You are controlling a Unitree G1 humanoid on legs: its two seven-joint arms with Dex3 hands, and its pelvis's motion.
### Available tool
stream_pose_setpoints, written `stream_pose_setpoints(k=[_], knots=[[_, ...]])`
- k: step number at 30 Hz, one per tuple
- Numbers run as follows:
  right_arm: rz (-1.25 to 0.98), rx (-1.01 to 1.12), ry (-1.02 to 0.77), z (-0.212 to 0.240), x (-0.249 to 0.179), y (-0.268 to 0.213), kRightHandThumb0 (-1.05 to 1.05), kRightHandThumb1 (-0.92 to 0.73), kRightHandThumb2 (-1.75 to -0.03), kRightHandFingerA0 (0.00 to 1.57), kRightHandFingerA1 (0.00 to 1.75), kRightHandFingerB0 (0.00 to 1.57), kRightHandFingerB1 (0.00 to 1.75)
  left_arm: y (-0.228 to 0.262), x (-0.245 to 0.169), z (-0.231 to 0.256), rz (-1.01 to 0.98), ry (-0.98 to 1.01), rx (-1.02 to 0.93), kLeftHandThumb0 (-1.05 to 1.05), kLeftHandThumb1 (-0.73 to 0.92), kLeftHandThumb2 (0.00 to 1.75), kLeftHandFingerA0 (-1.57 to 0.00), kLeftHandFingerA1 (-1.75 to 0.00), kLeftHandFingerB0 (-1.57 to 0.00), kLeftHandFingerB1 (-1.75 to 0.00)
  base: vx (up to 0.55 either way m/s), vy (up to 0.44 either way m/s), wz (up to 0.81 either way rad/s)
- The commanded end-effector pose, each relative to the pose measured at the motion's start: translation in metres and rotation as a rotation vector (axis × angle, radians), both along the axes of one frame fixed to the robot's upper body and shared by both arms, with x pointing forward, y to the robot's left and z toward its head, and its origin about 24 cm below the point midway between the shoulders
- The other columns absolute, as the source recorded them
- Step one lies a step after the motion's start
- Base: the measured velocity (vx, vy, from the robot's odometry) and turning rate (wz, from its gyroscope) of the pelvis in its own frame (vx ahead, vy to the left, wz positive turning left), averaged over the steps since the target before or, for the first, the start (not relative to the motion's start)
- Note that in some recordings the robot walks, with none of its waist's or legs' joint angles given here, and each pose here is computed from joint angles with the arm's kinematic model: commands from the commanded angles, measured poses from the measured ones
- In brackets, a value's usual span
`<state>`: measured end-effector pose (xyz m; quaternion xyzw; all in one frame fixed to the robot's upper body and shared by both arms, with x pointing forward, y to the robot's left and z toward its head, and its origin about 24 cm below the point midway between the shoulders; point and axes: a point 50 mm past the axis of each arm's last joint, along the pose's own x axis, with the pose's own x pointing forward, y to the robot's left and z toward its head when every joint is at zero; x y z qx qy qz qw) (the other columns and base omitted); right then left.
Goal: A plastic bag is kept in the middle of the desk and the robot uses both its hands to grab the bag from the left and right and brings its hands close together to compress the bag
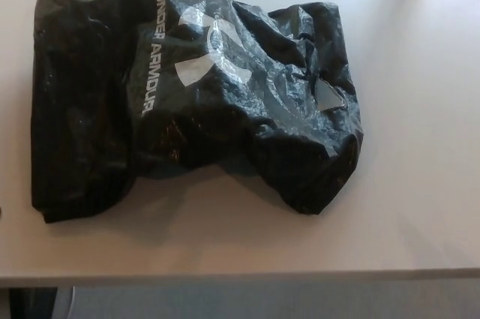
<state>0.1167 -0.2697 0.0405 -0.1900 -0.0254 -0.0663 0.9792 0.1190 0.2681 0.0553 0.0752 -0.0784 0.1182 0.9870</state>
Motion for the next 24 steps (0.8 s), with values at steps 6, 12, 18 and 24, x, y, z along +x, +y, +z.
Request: stream_pose_setpoints(k=[6,12,18,24], knots=[[0.186,-0.013,-0.063,-0.028,-0.013,0.036,-0.51,-0.83,-0.65,0.35,0.39,0.29,0.34,-0.014,-0.022,-0.009,-0.160,-0.038,0.014,-0.66,0.85,0.65,-0.49,-0.42,-0.39,-0.37,0.00,0.000,0.00],[0.200,-0.023,-0.080,-0.027,-0.011,0.035,-0.49,-0.84,-0.65,0.36,0.41,0.29,0.36,-0.012,-0.026,-0.017,-0.165,-0.045,0.033,-0.67,0.86,0.66,-0.49,-0.43,-0.39,-0.36,0.00,0.000,0.00],[0.205,-0.057,-0.100,-0.028,-0.007,0.033,-0.51,-0.85,-0.65,0.36,0.41,0.29,0.35,-0.014,-0.023,-0.016,-0.179,-0.070,0.076,-0.64,0.87,0.66,-0.49,-0.43,-0.39,-0.36,0.00,0.000,0.00],[0.193,-0.069,-0.107,-0.028,-0.007,0.035,-0.52,-0.65,-1.02,0.33,0.56,0.17,0.47,-0.013,-0.021,-0.015,-0.194,-0.096,0.102,-0.63,0.85,0.65,-0.48,-0.44,-0.38,-0.37,0.00,0.000,0.00]])
